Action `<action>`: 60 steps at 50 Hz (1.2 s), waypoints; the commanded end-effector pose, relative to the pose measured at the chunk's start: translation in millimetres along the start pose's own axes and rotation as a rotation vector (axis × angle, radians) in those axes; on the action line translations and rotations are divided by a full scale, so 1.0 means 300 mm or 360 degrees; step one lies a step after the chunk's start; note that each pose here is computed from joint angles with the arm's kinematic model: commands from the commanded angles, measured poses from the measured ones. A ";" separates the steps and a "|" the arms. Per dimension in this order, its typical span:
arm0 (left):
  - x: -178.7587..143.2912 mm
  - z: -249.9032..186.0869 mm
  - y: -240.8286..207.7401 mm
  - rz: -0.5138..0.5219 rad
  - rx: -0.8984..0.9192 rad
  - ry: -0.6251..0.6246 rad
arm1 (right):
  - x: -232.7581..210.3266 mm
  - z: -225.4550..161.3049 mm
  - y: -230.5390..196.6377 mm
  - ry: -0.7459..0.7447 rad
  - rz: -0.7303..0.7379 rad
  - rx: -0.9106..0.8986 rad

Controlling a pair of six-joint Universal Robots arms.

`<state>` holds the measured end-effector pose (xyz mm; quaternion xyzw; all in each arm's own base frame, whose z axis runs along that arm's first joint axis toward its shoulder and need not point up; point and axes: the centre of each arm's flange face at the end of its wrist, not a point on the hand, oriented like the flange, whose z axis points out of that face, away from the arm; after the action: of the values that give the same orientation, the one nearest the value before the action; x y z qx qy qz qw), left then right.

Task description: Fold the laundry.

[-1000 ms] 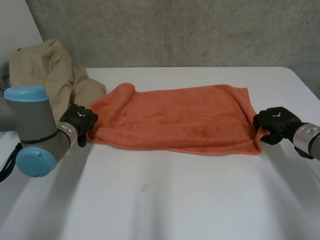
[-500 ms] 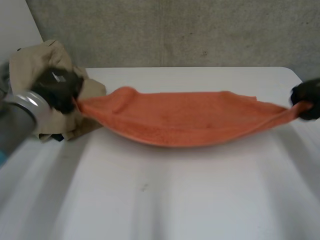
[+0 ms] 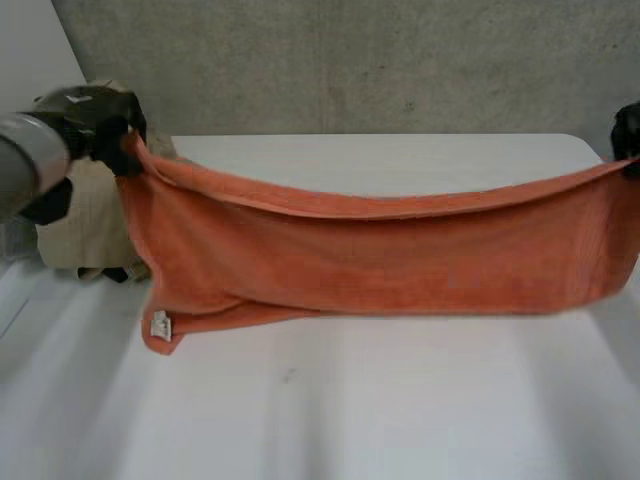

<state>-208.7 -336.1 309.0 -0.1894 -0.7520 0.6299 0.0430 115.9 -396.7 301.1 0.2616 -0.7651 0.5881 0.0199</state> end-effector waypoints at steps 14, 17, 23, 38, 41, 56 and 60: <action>-0.066 0.052 -0.478 -0.0046 0.1129 -0.0359 | 0.211 0.088 -0.362 0.0678 0.0095 0.1254; -0.057 0.057 -0.441 -0.0037 0.1083 -0.0322 | 0.186 0.105 -0.332 0.0593 0.0103 0.1186; -0.044 0.116 -0.282 -0.0033 0.0853 -0.0257 | 0.120 0.147 -0.216 0.0383 0.0158 0.0942; 0.089 0.133 0.306 -0.0065 -0.0020 -0.0022 | -0.029 0.166 0.266 -0.0120 0.0194 0.0040; 0.105 0.076 0.345 -0.0036 -0.0141 0.0019 | -0.034 0.111 0.318 -0.0200 0.0084 -0.0150; 0.139 -0.235 0.404 0.0299 -0.0743 0.0360 | 0.027 -0.087 0.400 -0.0608 -0.0317 -0.0770; 0.145 -0.175 0.370 0.0310 -0.0611 0.0337 | 0.007 -0.026 0.404 -0.0515 -0.0258 -0.0650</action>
<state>-198.1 -243.2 196.4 -0.3221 -0.8467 0.4228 0.0236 49.5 -352.7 205.8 0.4310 -0.8438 0.3198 -0.0069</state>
